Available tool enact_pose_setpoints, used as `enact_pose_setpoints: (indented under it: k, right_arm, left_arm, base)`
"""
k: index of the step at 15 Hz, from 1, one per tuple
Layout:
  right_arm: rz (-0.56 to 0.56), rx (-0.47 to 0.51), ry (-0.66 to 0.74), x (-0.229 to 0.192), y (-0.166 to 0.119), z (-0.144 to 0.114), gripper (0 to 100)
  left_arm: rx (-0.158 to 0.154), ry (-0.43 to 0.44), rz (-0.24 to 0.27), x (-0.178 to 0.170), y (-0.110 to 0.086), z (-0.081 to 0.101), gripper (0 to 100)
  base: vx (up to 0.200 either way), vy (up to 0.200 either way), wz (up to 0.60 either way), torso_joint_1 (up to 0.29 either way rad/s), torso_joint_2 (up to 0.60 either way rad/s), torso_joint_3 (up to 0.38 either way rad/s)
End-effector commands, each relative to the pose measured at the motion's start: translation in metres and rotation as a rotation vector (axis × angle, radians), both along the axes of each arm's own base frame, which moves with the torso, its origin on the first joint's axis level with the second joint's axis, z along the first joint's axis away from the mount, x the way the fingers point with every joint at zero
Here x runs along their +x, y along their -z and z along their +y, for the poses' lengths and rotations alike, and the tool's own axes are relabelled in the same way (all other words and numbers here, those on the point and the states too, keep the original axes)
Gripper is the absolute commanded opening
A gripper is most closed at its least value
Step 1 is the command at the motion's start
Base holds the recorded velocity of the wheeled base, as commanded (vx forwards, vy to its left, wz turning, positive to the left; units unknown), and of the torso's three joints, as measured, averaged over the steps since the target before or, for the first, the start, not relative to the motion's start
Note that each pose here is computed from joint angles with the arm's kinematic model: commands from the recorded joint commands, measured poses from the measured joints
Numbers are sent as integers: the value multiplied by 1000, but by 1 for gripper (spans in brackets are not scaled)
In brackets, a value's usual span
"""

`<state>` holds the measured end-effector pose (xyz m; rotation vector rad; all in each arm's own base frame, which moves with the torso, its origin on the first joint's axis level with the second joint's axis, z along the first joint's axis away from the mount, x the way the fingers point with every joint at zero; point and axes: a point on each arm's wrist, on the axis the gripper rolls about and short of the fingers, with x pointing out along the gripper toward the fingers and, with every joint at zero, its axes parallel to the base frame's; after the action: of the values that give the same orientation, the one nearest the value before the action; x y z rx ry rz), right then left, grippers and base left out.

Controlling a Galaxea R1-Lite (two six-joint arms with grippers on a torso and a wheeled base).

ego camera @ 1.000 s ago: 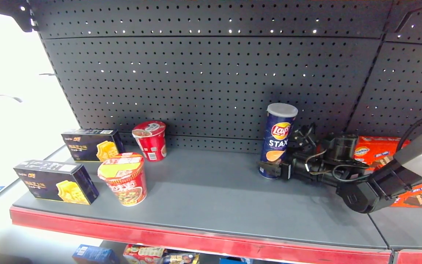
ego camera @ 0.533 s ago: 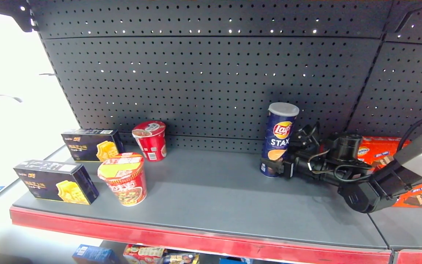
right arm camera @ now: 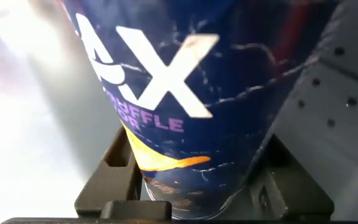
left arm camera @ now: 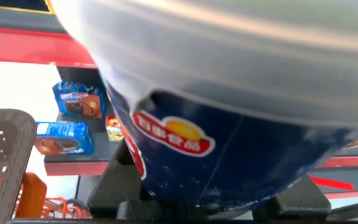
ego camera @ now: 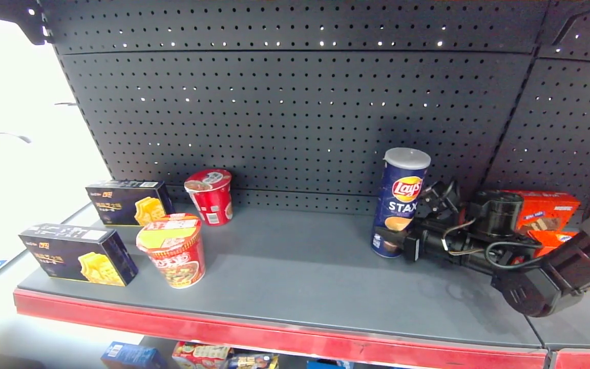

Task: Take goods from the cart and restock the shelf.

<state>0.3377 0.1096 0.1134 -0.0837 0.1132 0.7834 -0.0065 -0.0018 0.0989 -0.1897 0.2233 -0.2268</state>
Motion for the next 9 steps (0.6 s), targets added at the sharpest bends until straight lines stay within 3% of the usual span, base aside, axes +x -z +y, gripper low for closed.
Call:
enact_pose_setpoints:
  k: [1,9]
  right_arm:
    - [-27,2,1,-32,-17,1,0]
    - [-33,-3,4,-98,-32,4,0]
  left_arm:
    - [-3,-1,-24,-4,1,1,0]
    - [-6,-2,-44,-16,1,2,0]
  base:
    - [0,0,0,0,0,0]
    - [0,0,0,0,0,0]
